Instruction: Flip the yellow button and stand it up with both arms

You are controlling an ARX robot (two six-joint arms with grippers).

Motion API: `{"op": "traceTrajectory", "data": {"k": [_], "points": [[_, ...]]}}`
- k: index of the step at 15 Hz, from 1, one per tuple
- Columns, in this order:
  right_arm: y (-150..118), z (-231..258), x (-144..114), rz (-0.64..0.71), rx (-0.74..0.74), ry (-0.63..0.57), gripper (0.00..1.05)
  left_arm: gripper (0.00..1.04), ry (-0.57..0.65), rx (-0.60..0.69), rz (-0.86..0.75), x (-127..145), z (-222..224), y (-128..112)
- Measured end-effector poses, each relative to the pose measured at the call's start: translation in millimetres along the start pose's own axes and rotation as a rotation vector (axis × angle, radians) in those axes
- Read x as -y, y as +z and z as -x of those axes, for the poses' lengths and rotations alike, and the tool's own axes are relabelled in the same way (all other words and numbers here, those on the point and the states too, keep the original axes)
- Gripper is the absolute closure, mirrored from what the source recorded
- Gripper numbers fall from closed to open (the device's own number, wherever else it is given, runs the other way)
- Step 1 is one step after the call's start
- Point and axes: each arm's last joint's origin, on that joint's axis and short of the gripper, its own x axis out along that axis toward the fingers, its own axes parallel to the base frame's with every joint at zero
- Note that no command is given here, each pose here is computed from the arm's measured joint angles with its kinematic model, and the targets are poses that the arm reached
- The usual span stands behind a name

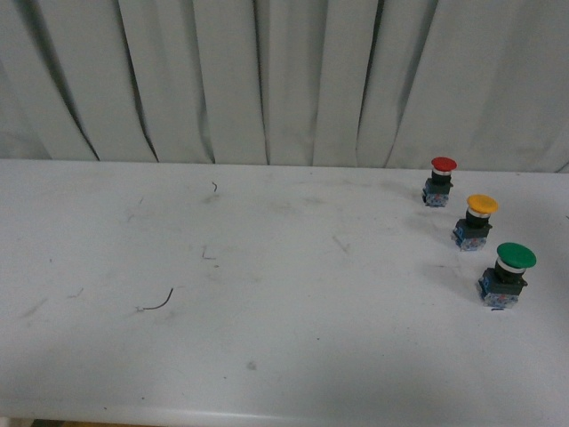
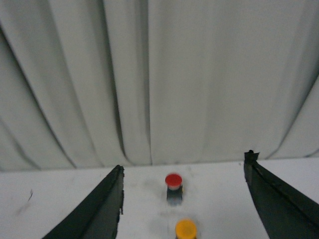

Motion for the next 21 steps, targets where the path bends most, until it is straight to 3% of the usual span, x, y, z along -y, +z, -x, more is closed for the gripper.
{"op": "traceTrajectory", "data": {"k": [1, 3, 6, 7, 10, 21], "points": [[-4.8, 46.5, -7.0, 0.036, -0.036, 0.007, 0.35, 0.07, 0.0, 0.0, 0.0, 0.0, 0.0, 0.0], [-19.8, 111.8, 3.8, 0.059, 0.012, 0.006, 0.61, 0.07, 0.0, 0.0, 0.0, 0.0, 0.0, 0.0], [-50.3, 140.6, 15.6, 0.068, -0.002, -0.002, 0.97, 0.07, 0.0, 0.0, 0.0, 0.0, 0.0, 0.0], [-58.5, 146.3, 17.5, 0.071, -0.014, 0.005, 1.03, 0.07, 0.0, 0.0, 0.0, 0.0, 0.0, 0.0], [-69.6, 165.7, 33.6, 0.071, 0.013, -0.022, 1.03, 0.07, 0.0, 0.0, 0.0, 0.0, 0.0, 0.0], [-100.1, 205.8, 34.1, 0.071, 0.029, 0.0, 1.03, 0.07, 0.0, 0.0, 0.0, 0.0, 0.0, 0.0]]}}
